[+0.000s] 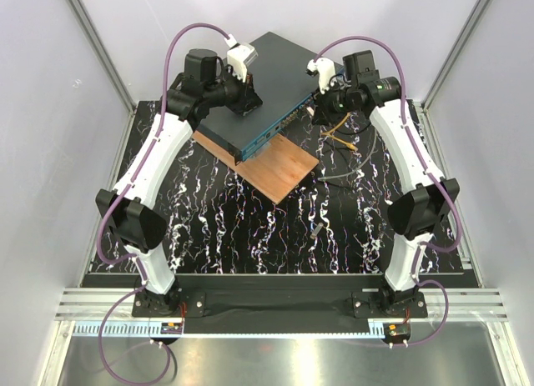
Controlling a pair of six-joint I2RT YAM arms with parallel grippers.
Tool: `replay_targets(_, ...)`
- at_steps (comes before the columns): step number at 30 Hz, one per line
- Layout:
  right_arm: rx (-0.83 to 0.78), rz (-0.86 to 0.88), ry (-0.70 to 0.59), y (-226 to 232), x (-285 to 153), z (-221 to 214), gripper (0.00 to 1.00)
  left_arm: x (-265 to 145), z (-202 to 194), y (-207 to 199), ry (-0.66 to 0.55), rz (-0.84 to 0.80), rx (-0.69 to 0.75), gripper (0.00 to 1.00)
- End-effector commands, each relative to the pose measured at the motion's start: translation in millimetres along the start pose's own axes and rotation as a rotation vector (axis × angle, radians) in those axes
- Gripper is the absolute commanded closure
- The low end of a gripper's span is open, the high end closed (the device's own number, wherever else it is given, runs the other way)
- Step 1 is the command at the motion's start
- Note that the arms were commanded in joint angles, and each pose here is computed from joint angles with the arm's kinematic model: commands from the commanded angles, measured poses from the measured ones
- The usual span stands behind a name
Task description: Insert the plug into the switch port
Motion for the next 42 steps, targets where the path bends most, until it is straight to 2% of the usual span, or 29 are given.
replay_targets(1, -0.113, 0.106, -0.181, 15, 17, 39, 1.0, -3, -3, 7, 0.002, 0.012, -0.013, 0.88)
replay_targets(6, -0.115, 0.149, -0.206, 19, 12, 42, 1.0, -3, -5, 8, 0.002, 0.01, -0.017, 0.88)
replay_targets(15, -0.135, 0.105, -0.231, 19, -13, 49, 1.0, -3, -8, 8, 0.006, 0.002, -0.031, 0.88)
replay_targets(21, -0.133, 0.095, -0.226, 13, -3, 51, 1.0, -4, -6, 10, -0.002, 0.005, -0.034, 0.88)
replay_targets(29, -0.146, 0.065, -0.29, 6, -8, 73, 1.0, -6, -10, 8, 0.004, 0.003, -0.047, 0.88)
replay_targets(39, -0.137, 0.096, -0.272, 8, 6, 69, 1.0, -4, -7, 10, -0.006, 0.004, -0.054, 0.88)
replay_targets(42, -0.141, 0.098, -0.282, 8, 8, 73, 0.93, -4, -8, 11, -0.005, 0.006, -0.053, 0.88)
Point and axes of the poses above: each gripper's point midway between its finger pads, its own x axis out along the fingers, its own y axis along the line the jaws close on, z = x × y, the point moved 7 cm from there along -x, back along the fingers, and after that the axes turned 4 degrees about -x, right-handed, at the moved point
